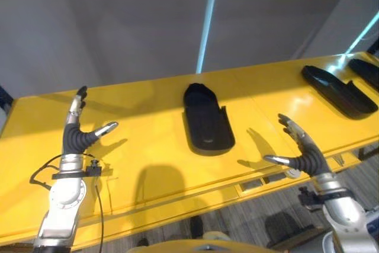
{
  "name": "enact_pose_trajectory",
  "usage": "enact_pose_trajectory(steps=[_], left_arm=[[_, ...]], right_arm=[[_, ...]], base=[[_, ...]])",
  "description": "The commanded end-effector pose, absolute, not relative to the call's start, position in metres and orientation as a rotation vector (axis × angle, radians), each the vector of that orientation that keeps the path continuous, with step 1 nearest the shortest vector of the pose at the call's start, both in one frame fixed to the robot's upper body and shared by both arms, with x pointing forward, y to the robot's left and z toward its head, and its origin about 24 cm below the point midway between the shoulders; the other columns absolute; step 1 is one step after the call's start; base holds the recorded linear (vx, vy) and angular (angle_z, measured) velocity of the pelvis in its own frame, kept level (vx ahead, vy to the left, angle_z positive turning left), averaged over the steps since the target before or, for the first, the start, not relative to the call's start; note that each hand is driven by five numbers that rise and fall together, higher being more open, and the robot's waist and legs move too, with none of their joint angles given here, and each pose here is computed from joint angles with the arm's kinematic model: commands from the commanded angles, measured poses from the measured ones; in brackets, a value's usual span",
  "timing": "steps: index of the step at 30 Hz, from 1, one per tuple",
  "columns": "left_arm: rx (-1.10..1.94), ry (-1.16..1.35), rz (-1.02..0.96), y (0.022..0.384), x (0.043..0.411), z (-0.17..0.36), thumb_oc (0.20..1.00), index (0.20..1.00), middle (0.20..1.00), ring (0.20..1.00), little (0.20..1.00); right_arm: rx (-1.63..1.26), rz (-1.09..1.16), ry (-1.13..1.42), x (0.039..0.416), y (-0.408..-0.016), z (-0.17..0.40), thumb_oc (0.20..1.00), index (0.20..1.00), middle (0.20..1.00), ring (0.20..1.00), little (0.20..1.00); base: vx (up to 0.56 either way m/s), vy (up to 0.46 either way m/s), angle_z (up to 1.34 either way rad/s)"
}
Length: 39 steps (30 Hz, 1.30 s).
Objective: Move parts from the plastic box to the shelf.
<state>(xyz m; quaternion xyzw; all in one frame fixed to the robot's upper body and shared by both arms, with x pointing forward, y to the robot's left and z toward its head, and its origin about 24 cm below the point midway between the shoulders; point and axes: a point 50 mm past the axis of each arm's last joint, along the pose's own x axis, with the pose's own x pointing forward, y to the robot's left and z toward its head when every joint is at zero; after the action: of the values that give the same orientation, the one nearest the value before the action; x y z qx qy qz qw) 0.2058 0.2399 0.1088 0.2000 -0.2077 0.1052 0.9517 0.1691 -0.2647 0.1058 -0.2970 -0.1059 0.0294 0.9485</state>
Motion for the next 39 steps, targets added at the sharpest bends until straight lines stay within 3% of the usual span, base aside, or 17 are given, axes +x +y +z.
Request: enact_pose_trajectory(steps=[1,10,17,26,39], left_arm=[[0.452,-0.564,0.187,0.240,0.211,0.133,1.000,1.000,1.000,1.000,1.000],[0.434,-0.576,0.136,0.233,0.224,0.136,1.000,1.000,1.000,1.000,1.000],[0.400,-0.595,0.123,0.221,0.228,0.134,1.000,1.000,1.000,1.000,1.000],[0.320,-0.625,0.175,0.217,0.229,0.135,1.000,1.000,1.000,1.000,1.000],[0.341,-0.619,0.232,0.227,0.222,0.135,1.000,1.000,1.000,1.000,1.000]], right_arm=[[-0.563,0.139,-0.385,0.176,-0.256,0.136,0.200,0.200,0.200,0.200,0.200],[-0.239,0.444,-0.243,0.164,-0.224,0.108,0.200,0.200,0.200,0.200,0.200],[-0.063,0.533,-0.152,0.174,-0.195,0.075,0.200,0.200,0.200,0.200,0.200],[0.028,0.476,-0.170,0.204,-0.170,0.060,0.200,0.200,0.200,0.200,0.200],[-0.030,0.318,-0.180,0.212,-0.192,0.060,0.200,0.200,0.200,0.200,0.200]], base=[[-0.04,0.031,-0.22],[-0.05,0.043,-0.25],[-0.01,0.012,-0.05],[0.02,-0.012,0.09],[0.03,-0.021,0.18]])
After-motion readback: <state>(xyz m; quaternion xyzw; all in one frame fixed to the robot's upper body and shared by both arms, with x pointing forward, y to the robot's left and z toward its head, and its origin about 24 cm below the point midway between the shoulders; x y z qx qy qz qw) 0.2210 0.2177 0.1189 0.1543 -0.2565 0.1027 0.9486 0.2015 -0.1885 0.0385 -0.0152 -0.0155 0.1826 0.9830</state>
